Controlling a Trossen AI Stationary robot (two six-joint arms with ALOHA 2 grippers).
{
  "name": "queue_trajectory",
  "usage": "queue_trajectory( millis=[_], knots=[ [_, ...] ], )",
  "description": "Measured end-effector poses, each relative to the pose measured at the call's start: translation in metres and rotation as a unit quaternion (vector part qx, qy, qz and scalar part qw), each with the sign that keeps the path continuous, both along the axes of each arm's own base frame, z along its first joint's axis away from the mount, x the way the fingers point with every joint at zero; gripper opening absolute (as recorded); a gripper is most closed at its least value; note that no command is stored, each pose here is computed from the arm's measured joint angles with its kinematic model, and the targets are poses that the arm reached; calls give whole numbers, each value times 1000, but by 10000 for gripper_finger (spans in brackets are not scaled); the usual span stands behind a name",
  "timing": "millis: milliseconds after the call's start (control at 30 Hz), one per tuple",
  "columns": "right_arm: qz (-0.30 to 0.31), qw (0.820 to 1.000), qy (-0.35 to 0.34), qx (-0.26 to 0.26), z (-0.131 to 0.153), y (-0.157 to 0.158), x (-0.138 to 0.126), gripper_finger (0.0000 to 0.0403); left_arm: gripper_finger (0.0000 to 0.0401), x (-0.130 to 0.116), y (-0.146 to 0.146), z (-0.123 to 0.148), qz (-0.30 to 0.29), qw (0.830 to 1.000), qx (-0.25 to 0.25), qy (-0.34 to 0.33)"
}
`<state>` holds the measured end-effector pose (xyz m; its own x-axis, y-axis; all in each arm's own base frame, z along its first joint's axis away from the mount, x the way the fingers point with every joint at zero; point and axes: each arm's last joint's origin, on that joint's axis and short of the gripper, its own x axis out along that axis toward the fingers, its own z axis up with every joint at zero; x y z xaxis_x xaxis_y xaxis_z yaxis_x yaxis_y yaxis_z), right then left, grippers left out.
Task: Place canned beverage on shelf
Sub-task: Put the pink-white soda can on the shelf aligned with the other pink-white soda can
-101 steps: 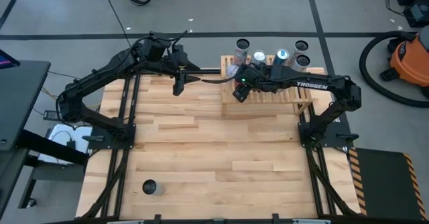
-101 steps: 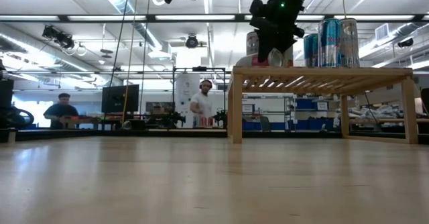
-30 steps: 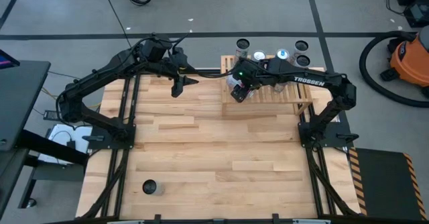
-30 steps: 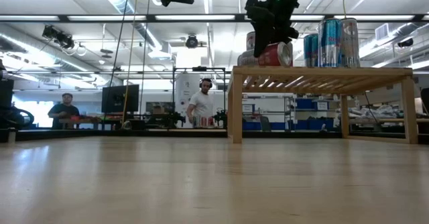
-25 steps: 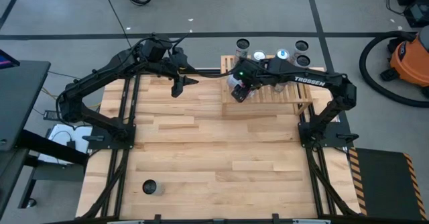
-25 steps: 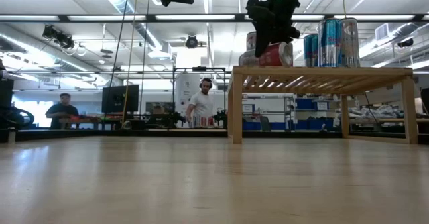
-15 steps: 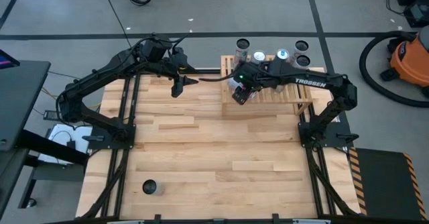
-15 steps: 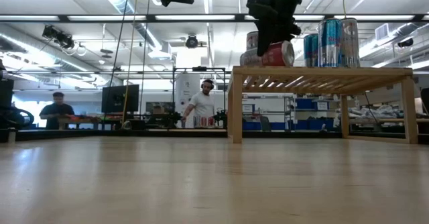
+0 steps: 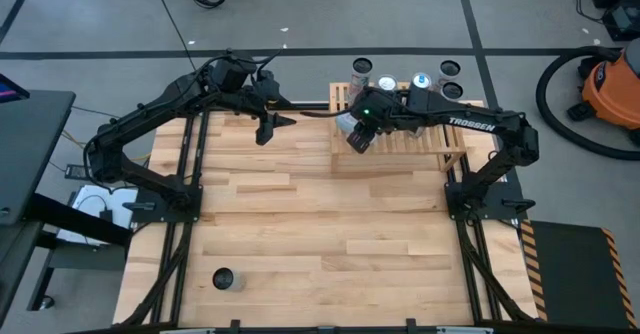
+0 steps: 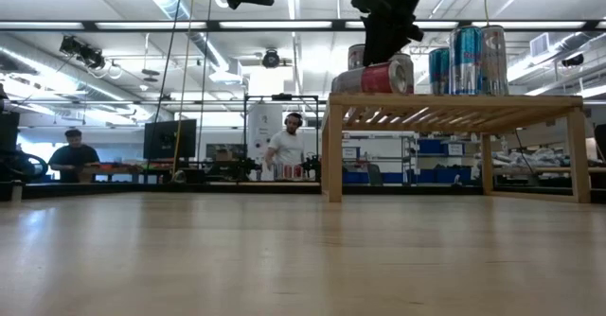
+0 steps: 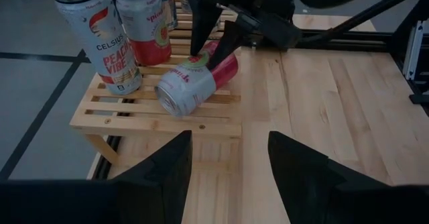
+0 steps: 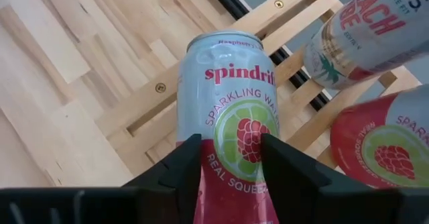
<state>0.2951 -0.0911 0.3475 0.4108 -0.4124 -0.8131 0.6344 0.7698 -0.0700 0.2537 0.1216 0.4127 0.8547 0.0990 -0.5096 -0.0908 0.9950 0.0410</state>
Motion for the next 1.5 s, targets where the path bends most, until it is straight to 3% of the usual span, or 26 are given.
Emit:
queue_trajectory(
  millis=[967, 1167, 1500],
  knots=[
    [5, 1000, -3, 1, 0, -1, 1, 164, 197, 0, 0, 0, 0, 1000, -1, 0],
    [16, 1000, 6, -5, -1, -1, 1, 196, 197, 0, 0, 0, 0, 1000, -1, 0],
    [24, 1000, 14, -2, -2, -1, 0, 288, 197, 0, 0, 0, 4, 1000, -6, -1]
  ],
)
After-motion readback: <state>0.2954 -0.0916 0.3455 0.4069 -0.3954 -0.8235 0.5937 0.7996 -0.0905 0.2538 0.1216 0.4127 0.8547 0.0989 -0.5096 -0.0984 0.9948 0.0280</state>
